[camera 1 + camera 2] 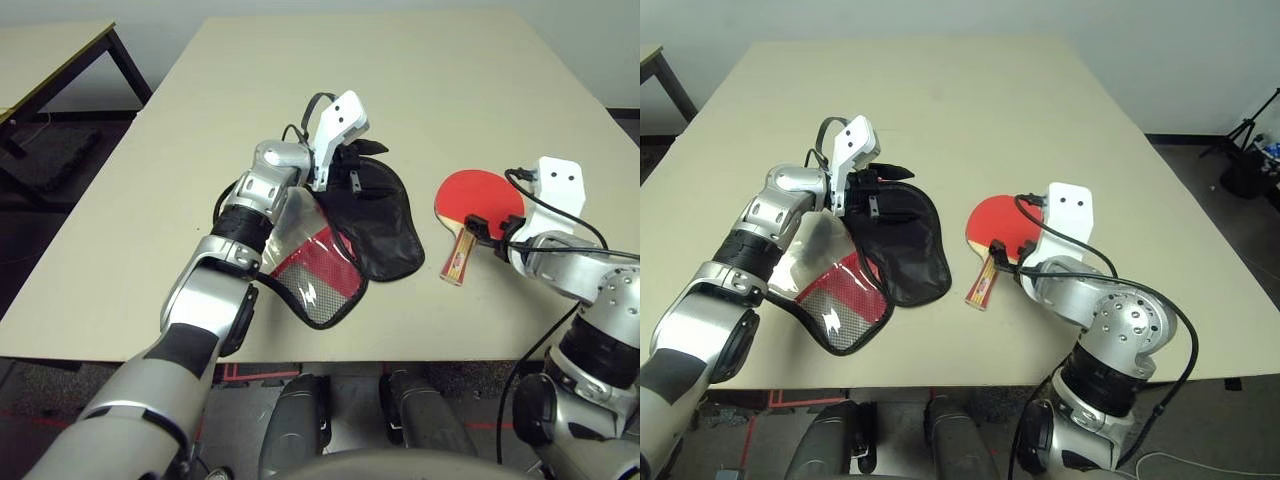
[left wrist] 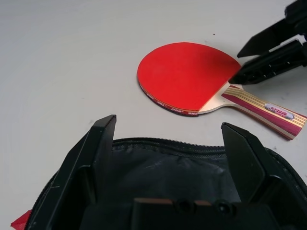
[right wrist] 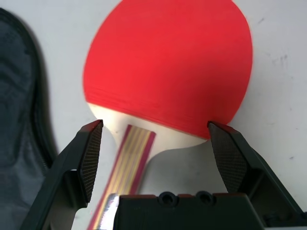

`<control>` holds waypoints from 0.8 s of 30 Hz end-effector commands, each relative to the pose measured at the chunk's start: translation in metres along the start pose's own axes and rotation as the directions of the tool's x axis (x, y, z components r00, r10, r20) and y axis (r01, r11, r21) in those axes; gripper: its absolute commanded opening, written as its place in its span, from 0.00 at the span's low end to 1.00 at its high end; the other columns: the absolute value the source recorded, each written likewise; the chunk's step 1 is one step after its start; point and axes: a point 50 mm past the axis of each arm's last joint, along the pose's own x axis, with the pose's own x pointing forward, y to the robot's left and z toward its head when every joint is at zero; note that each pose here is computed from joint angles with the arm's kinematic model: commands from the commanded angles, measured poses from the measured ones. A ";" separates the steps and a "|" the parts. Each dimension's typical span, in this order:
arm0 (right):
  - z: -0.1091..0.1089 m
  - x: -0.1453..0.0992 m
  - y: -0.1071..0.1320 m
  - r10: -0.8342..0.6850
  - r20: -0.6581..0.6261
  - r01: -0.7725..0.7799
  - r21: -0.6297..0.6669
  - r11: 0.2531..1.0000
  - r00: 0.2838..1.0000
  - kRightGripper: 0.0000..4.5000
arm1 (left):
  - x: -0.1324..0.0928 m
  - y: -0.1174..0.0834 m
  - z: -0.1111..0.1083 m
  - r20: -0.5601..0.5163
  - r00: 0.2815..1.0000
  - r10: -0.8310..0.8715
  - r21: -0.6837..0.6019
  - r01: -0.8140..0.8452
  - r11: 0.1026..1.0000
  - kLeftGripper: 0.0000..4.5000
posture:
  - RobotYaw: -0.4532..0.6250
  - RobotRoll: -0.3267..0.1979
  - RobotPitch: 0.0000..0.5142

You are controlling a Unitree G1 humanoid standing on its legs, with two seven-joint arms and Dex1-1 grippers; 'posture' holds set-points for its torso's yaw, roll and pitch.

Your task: Store the ping-pong paddle in its case and zip it.

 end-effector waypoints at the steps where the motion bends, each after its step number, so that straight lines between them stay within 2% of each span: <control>1: -0.007 0.004 -0.002 -0.011 -0.078 0.009 -0.024 1.000 0.997 1.00 | 0.001 -0.005 0.000 -0.008 1.000 -0.018 0.017 0.018 1.000 1.00 | 0.33 0.62 0.25; 10: -0.021 0.015 -0.015 -0.075 -0.226 0.073 -0.019 0.997 0.971 1.00 | 0.001 -0.008 0.004 0.010 1.000 -0.018 0.011 0.018 1.000 1.00 | 0.35 0.62 0.27; 16: -0.045 0.012 -0.012 -0.048 -0.291 0.030 -0.066 0.997 0.956 1.00 | 0.001 -0.009 0.005 0.009 1.000 -0.015 0.006 0.015 1.000 1.00 | 0.35 0.62 0.27; 22: -0.053 0.015 -0.011 -0.038 -0.334 0.001 -0.111 0.994 0.942 1.00 | 0.001 -0.009 0.005 0.012 1.000 -0.007 -0.004 0.007 1.000 1.00 | 0.35 0.62 0.27; 24: -0.054 0.016 -0.014 -0.051 -0.347 0.010 -0.119 0.993 0.936 0.88 | 0.001 -0.009 0.005 0.015 1.000 -0.006 -0.007 0.006 1.000 1.00 | 0.36 0.62 0.27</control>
